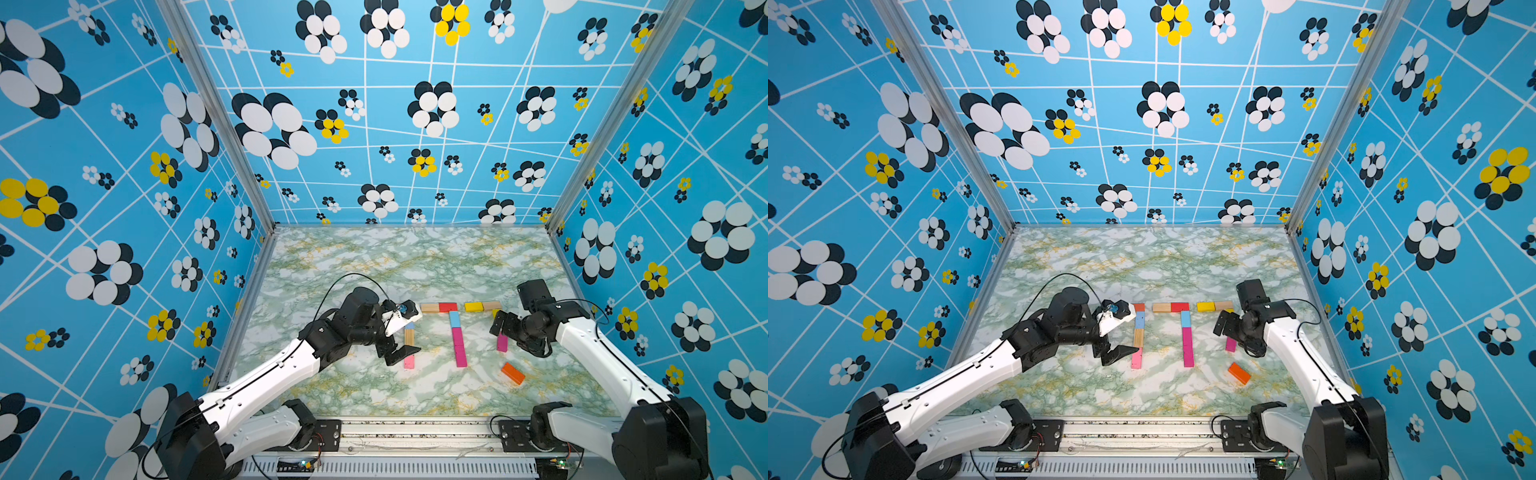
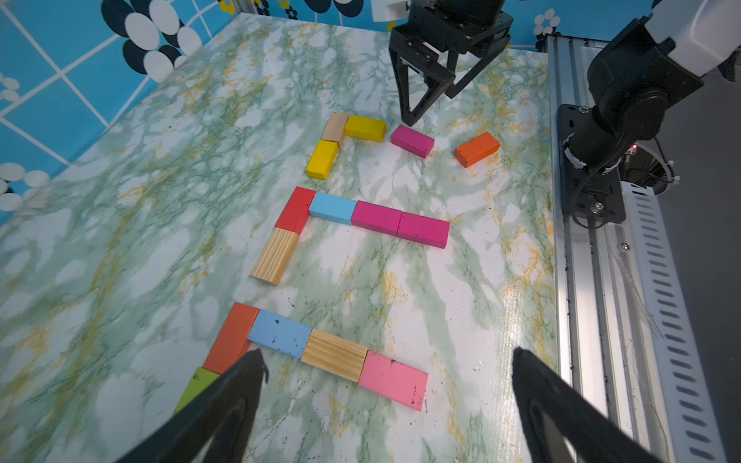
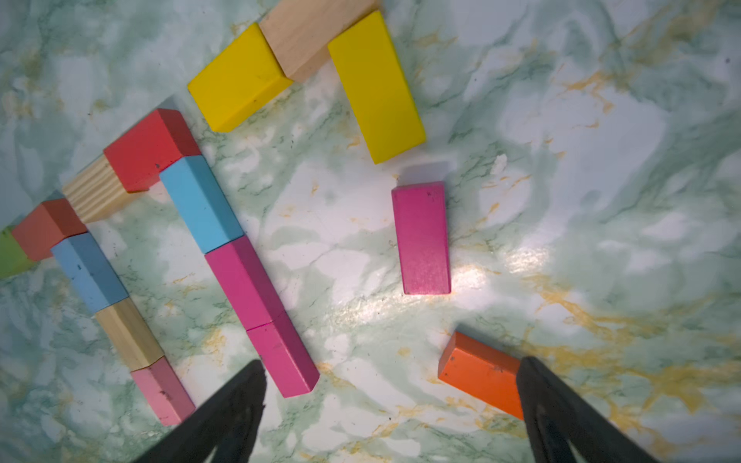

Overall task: Assemble the number 7 with building blocks
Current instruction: Place the building block at the center of the board, then assemble the building block at the center of the board.

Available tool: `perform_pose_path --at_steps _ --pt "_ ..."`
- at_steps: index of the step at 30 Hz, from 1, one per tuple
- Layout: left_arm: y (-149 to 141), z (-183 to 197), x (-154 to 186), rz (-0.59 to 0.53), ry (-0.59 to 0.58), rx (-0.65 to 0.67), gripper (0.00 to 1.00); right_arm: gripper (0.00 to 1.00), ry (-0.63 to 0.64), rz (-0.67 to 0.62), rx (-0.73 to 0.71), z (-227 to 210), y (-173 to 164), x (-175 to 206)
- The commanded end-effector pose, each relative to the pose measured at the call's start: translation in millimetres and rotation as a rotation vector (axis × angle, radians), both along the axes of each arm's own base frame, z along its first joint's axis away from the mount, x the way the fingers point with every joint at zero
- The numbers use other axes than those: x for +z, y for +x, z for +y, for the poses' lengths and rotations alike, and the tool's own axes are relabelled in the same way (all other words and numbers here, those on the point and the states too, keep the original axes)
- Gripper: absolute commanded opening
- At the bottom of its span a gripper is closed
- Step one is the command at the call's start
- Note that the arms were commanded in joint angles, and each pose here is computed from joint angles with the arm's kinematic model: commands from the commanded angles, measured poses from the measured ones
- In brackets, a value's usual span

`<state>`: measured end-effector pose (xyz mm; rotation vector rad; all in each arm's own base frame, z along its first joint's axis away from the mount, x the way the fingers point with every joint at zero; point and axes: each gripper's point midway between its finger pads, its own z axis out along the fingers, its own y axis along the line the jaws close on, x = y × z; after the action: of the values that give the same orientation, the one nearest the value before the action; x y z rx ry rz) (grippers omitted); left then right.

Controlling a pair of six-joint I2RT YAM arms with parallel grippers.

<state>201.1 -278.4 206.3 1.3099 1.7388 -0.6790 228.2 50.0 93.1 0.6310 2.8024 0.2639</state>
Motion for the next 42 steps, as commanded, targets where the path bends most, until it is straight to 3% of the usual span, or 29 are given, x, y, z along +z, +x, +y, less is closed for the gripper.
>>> perform_pose_path --at_steps 1,5,12,17,42 --pt "24 17 17 -0.100 -0.035 0.168 0.99 0.99 0.096 -0.058 -0.127 8 3 1" --pt "36 28 22 -0.111 -0.047 0.251 0.99 0.99 0.171 -0.062 -0.175 16 4 -12" --pt "31 16 6 -0.020 0.002 0.182 0.99 0.98 0.252 -0.040 -0.179 30 8 -32" --pt "30 14 4 -0.015 0.005 0.170 0.99 0.98 0.265 -0.042 -0.179 33 12 -40" --pt "30 16 6 -0.036 -0.007 0.172 0.99 0.98 0.190 -0.014 -0.169 20 16 -62"
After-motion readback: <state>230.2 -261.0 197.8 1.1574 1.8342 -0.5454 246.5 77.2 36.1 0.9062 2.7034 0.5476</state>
